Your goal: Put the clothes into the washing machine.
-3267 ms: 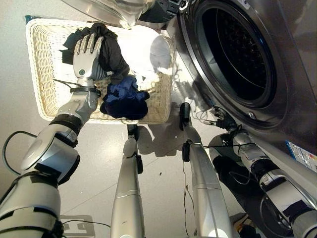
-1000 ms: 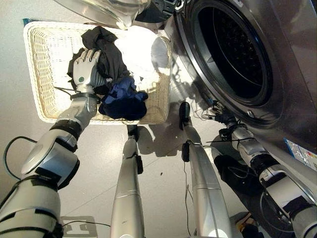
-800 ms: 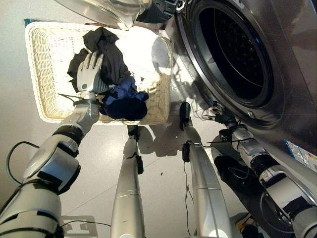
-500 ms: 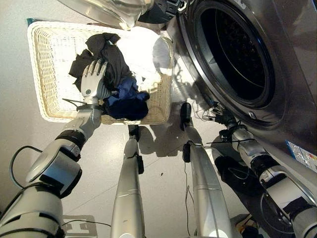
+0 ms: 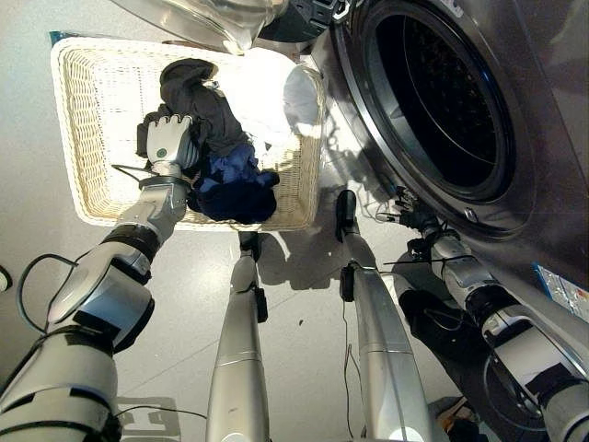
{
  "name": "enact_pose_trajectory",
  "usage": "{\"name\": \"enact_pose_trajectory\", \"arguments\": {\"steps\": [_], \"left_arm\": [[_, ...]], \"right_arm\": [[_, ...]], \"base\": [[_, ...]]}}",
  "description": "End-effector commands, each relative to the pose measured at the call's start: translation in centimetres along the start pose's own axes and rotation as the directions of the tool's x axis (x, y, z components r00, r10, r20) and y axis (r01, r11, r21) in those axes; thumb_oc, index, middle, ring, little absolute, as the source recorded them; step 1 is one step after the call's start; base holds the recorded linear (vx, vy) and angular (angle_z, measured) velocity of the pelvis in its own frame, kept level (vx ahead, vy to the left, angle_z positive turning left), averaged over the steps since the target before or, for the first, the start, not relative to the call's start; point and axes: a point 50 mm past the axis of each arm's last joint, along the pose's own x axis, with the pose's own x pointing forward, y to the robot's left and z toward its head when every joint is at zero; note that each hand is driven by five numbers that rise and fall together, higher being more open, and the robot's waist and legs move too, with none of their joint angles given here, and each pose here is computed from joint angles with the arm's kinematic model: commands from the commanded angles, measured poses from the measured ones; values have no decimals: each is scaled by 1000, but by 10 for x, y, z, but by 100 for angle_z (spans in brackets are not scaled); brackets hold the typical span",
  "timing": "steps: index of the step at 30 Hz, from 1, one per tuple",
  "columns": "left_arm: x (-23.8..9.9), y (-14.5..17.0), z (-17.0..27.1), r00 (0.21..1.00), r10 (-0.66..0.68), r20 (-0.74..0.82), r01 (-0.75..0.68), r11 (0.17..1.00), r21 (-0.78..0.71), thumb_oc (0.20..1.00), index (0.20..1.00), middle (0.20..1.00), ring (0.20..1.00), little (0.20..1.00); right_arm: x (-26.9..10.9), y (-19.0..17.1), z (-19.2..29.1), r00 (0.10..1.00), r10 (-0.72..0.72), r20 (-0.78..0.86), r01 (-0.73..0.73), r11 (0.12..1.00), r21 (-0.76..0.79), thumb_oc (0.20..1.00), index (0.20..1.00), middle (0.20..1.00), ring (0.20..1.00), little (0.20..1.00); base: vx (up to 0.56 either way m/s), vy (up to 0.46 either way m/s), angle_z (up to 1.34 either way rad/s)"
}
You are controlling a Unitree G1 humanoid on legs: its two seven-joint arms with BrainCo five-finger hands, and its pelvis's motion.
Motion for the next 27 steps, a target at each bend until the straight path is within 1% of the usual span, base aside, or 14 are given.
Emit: {"name": "enact_pose_trajectory", "arguments": {"steps": [1,10,12,13,15,16,17,18,19,21,22,23,24,27], "left_arm": [[-12,-10,-17,996,-44,-83,44,999,-5,200,200,200,200,200],[-14,-10,-21,992,-48,-117,42,998,-53,200,200,200,200,200],[-14,-9,-22,987,-33,-156,13,992,-129,200,200,200,200,200],[-15,-7,-23,980,-11,-199,-34,975,-219,200,200,200,200,200],[-16,-6,-24,973,6,-230,-75,954,-291,200,200,200,200,200],[-15,-2,-22,961,38,-275,-159,888,-433,200,200,200,200,200],[-15,-1,-21,959,45,-279,-171,879,-446,200,200,200,200,200],[-15,4,-19,943,74,-324,-256,783,-567,200,200,200,200,200],[-15,6,-18,939,86,-333,-282,746,-603,200,200,200,200,200],[-16,11,-11,927,120,-355,-349,621,-702,200,200,200,200,200],[-18,13,-5,922,131,-365,-375,539,-754,200,200,200,200,200],[-19,13,-4,921,135,-365,-378,526,-761,200,200,200,200,200],[-22,18,3,917,165,-362,-398,416,-818,200,200,200,200,200],[-27,24,16,925,220,-309,-365,299,-882,200,200,200,200,200]], "right_arm": [[-4,-4,0,1000,11,24,-11,1000,2,1000,1000,1000,1000,1000],[-5,-2,2,999,23,46,-23,1000,11,1000,1000,1000,1000,1000],[-6,1,4,998,29,63,-31,999,22,1000,1000,1000,1000,1000],[-6,4,7,996,36,79,-39,999,35,1000,1000,1000,1000,1000],[-7,5,9,995,41,91,-46,998,50,1000,1000,1000,1000,1000],[-8,8,15,990,54,128,-66,994,91,1000,1000,1000,1000,1000],[-8,8,15,990,56,130,-69,993,94,1000,1000,1000,1000,1000],[-11,13,22,983,67,171,-93,985,142,1000,1000,1000,1000,1000],[-11,15,25,980,70,185,-99,983,154,1000,1000,1000,1000,1000],[-15,25,36,966,84,246,-135,970,201,1000,1000,1000,1000,1000],[-18,31,45,955,91,283,-159,961,228,1000,1000,1000,1000,1000],[-18,33,47,953,90,291,-162,959,232,1000,1000,1000,1000,1000],[-21,38,58,936,95,339,-193,944,267,1000,1000,1000,1000,1000],[-26,44,71,910,101,402,-235,924,300,1000,1000,1000,1000,1000]], "base": [[0,0,0],[0,0,0],[0,0,0],[0,0,0],[0,0,0],[0,0,0],[-11,-31,1],[0,0,0],[0,0,0],[-16,-41,0],[-10,-38,1],[-8,-49,2],[-7,-35,3],[-11,-22,4]]}}
